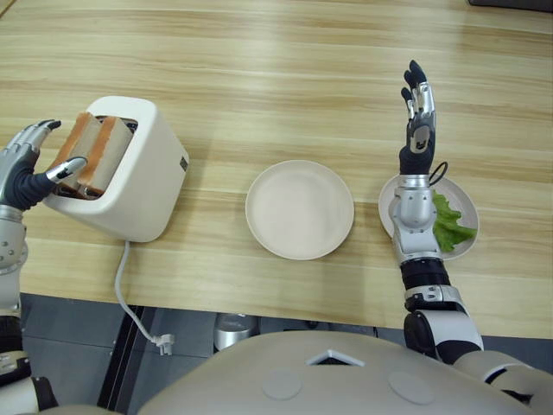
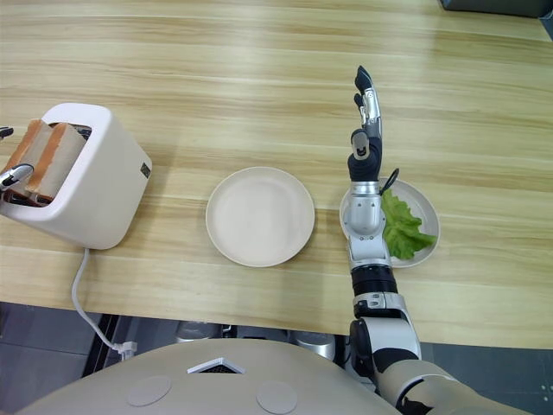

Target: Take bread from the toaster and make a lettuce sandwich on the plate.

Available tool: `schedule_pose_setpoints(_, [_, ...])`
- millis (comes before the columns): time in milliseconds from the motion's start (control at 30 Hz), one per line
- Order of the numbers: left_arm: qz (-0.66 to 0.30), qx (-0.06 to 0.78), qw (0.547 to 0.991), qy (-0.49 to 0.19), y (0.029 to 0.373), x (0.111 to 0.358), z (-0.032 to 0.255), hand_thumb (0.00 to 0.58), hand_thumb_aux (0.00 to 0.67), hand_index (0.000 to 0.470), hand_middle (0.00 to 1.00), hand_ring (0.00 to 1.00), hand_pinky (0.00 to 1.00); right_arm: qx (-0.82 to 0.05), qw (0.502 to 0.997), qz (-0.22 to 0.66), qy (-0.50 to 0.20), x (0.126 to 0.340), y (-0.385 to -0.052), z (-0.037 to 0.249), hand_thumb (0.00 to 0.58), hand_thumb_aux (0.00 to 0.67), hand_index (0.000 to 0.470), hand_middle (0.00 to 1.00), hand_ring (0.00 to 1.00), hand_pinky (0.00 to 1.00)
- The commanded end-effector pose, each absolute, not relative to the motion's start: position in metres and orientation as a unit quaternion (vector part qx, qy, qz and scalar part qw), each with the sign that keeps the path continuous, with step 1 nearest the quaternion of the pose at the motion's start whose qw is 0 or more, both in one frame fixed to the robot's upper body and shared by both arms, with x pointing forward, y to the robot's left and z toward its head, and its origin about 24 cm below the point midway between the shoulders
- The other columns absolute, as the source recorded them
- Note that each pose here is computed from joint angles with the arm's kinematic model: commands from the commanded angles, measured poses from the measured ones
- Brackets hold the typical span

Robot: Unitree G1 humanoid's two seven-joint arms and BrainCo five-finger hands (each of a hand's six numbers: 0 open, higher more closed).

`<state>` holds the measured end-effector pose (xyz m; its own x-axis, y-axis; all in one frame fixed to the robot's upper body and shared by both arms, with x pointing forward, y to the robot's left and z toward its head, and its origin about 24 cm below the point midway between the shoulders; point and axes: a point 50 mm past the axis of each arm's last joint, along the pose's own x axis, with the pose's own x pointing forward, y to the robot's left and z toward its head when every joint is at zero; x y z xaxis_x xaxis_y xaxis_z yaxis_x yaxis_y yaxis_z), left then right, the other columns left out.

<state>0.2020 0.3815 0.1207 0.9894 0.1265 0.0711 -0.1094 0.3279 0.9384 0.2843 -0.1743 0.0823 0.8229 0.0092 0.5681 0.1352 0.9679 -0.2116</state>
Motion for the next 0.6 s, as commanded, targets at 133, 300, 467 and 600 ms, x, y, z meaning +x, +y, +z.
schedule_pose_setpoints(133, [0.068, 0.598, 0.798, 0.027, 0.3896, 0.2035, 0.1191, 0.0, 0.0, 0.0, 0.0, 0.0, 0.0, -0.123, 0.948, -0.045, -0.289, 0.2843, -0.1805, 0.0804, 0.0, 0.0, 0.0, 0.0, 0.0, 0.0])
schedule_pose_setpoints(300, [0.065, 0.602, 0.795, 0.037, 0.3917, 0.2013, 0.1175, 0.0, 0.0, 0.0, 0.0, 0.0, 0.0, -0.123, 0.948, -0.047, -0.289, 0.2841, -0.1811, 0.0806, 0.0, 0.0, 0.0, 0.0, 0.0, 0.0])
schedule_pose_setpoints(467, [0.057, 0.601, 0.796, 0.041, 0.39, 0.2039, 0.1138, 0.0, 0.0, 0.0, 0.0, 0.0, 0.0, -0.126, 0.947, -0.051, -0.29, 0.2823, -0.1842, 0.081, 0.0, 0.0, 0.0, 0.0, 0.0, 0.0])
schedule_pose_setpoints(600, [0.051, 0.602, 0.795, 0.044, 0.3887, 0.2057, 0.11, 0.16, 0.1, 0.069, 0.0, 0.0, 0.0, -0.128, 0.947, -0.054, -0.29, 0.281, -0.1864, 0.0812, 0.0, 0.0, 0.0, 0.0, 0.0, 0.0])
